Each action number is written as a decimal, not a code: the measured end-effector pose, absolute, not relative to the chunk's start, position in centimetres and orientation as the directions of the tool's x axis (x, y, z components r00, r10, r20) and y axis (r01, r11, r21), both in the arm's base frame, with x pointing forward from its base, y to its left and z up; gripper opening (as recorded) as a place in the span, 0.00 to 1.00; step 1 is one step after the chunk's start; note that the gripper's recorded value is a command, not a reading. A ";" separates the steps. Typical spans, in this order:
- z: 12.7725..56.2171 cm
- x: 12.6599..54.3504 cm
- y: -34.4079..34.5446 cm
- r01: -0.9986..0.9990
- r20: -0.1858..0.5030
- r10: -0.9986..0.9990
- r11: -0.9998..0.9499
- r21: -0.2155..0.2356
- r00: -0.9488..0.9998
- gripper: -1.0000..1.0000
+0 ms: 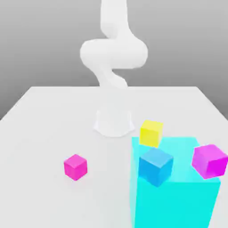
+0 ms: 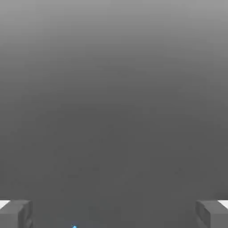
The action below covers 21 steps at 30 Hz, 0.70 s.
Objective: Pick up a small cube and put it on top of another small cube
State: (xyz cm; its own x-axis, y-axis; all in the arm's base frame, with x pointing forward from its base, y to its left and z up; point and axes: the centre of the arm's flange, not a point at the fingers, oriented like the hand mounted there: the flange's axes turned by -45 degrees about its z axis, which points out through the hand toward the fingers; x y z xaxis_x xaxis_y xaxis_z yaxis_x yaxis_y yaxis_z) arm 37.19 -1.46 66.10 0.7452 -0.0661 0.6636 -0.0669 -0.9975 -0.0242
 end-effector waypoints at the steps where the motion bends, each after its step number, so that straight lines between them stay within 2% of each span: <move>1: 63.6 38.2 -2.2 -0.095 0.636 -0.092 -0.995 -0.030 0.766 0.50; 5: 53.7 40.5 -5.4 -0.209 0.519 -0.203 -0.977 -0.046 0.830 0.50; 9: 43.6 40.2 -8.5 -0.327 0.389 -0.321 -0.943 -0.052 0.863 0.50; 13: 33.5 37.1 -11.0 -0.453 0.240 -0.449 -0.891 -0.045 0.861 0.50; 18: 20.7 30.3 -12.7 -0.603 0.036 -0.603 -0.797 -0.011 0.797 0.50; 21: 16.8 29.1 -12.8 -0.624 0.005 -0.624 -0.781 -0.001 0.781 0.50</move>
State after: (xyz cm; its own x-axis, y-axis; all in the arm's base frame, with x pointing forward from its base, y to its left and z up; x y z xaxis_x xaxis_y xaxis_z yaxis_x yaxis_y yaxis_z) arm 29.12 -12.83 16.79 0.7813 -0.6241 0.0048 -0.6241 -0.7813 -0.0007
